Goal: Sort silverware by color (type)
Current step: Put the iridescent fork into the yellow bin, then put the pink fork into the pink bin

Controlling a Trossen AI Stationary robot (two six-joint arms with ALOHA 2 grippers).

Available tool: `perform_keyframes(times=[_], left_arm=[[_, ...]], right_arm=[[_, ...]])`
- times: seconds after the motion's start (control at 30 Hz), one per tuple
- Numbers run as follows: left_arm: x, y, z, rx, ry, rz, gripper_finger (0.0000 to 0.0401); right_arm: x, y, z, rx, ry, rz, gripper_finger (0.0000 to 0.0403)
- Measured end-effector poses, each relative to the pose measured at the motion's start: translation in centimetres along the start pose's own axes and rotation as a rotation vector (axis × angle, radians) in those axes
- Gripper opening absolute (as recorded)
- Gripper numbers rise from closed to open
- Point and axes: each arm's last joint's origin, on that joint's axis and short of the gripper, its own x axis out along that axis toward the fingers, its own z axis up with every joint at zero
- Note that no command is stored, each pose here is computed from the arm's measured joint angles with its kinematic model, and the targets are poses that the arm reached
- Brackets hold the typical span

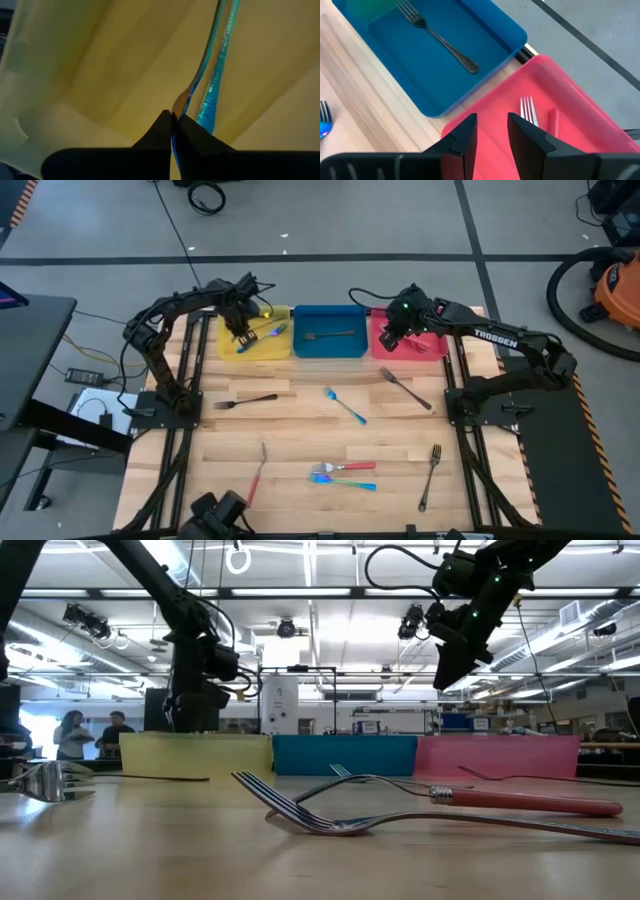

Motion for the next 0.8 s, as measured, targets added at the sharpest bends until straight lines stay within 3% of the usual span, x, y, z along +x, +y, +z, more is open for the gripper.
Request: perform_keyframes(times=[0.23,0.5,0.8], left_arm=[[1.0,0.5,0.0,-0.002,0.028,-0.009,0.0043],[2.2,0.5,0.4,0.009,0.054,-0.018,0.0050],[-2.5,0.0,2.2,0.015,0.070,-0.017,0.0076]], right_arm=[[0.0,0.0,-0.1,-0.022,0.007,0.000,0.0117],[0.0,0.0,0.1,-0.049,-0.008,0.000,0.0117],[-0.1,0.2,0.8,-0.051,-0.082,0.019,0.0117]])
